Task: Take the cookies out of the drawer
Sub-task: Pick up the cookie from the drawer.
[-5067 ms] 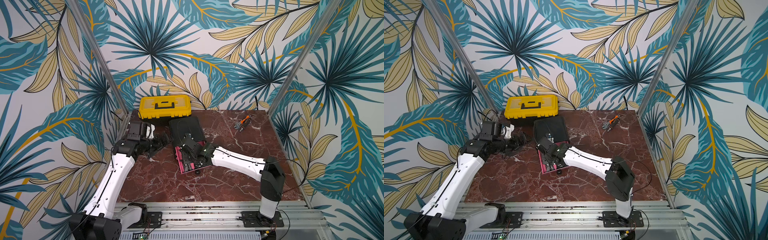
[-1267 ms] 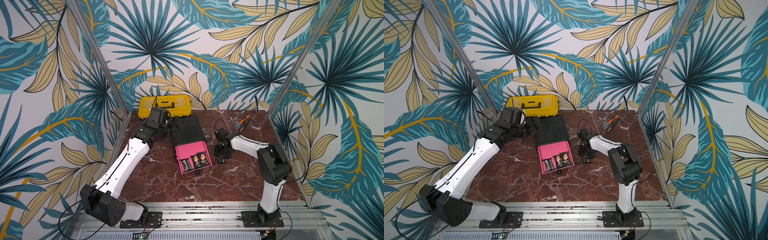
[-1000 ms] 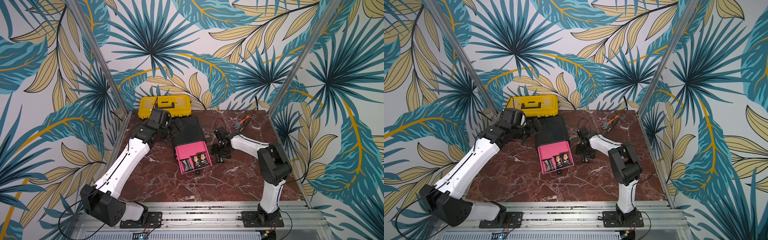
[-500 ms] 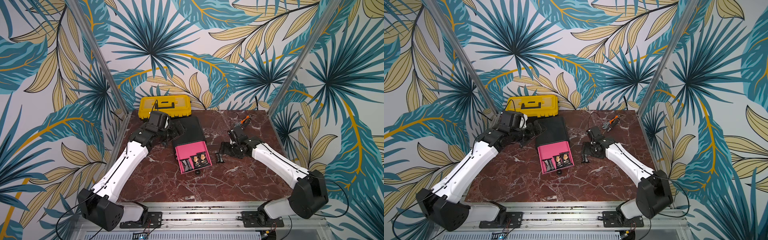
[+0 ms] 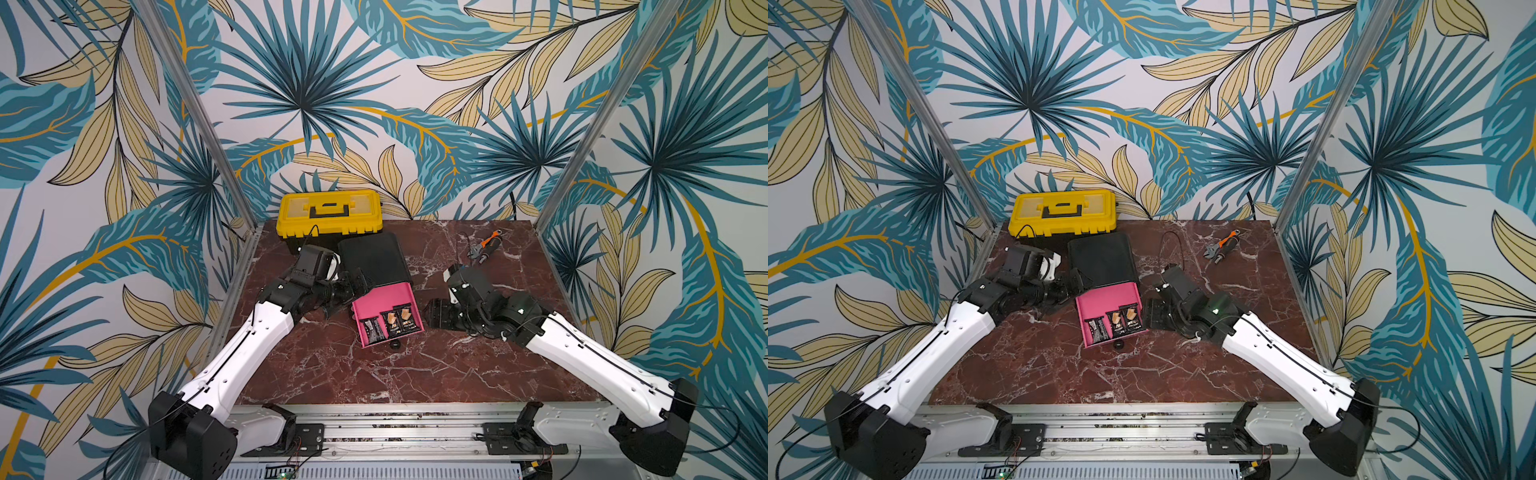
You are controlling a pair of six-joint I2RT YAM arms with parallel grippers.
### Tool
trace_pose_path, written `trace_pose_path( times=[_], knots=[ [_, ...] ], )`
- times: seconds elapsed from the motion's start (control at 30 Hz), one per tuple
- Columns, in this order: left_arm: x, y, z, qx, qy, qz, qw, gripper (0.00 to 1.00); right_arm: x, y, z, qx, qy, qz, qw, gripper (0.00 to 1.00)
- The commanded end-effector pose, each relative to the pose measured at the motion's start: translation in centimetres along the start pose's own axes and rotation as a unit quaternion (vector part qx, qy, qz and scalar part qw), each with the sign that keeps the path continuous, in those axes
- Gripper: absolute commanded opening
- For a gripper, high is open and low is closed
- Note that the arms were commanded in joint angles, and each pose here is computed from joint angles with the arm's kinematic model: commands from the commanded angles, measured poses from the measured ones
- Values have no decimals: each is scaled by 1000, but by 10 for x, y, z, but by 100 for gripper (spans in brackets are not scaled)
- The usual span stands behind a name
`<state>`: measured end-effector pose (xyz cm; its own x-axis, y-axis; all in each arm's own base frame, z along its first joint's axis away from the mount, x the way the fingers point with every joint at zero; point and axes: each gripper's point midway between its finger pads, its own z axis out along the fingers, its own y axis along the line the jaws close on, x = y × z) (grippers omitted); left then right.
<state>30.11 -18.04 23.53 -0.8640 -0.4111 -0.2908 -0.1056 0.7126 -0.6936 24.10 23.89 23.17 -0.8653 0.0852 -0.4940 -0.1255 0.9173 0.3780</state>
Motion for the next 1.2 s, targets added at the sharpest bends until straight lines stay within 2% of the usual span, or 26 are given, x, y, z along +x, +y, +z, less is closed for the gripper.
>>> trace_pose_path(
  times=[0.0,0.17,0.27,0.4,0.77,0.9,1.17],
  knots=[
    [-20,-7,-15,23,-50,20,998,100,6,15,16,27,9,-16,999,74],
    [-31,13,-21,19,-51,-29,998,100,12,45,44,11,34,-51,998,72],
    [-31,15,-23,16,-52,-27,998,100,13,55,56,8,39,-72,997,68],
    [-31,22,-27,7,-59,-44,997,100,20,67,74,7,60,-99,993,68],
    [-31,24,-25,0,-53,-43,998,100,39,94,107,17,76,-124,989,68],
    [-35,20,-26,-2,-54,-36,998,100,50,95,121,24,88,-122,988,71],
    [-43,12,-26,-2,-46,-21,999,100,57,91,142,47,89,-129,987,71]
  ],
)
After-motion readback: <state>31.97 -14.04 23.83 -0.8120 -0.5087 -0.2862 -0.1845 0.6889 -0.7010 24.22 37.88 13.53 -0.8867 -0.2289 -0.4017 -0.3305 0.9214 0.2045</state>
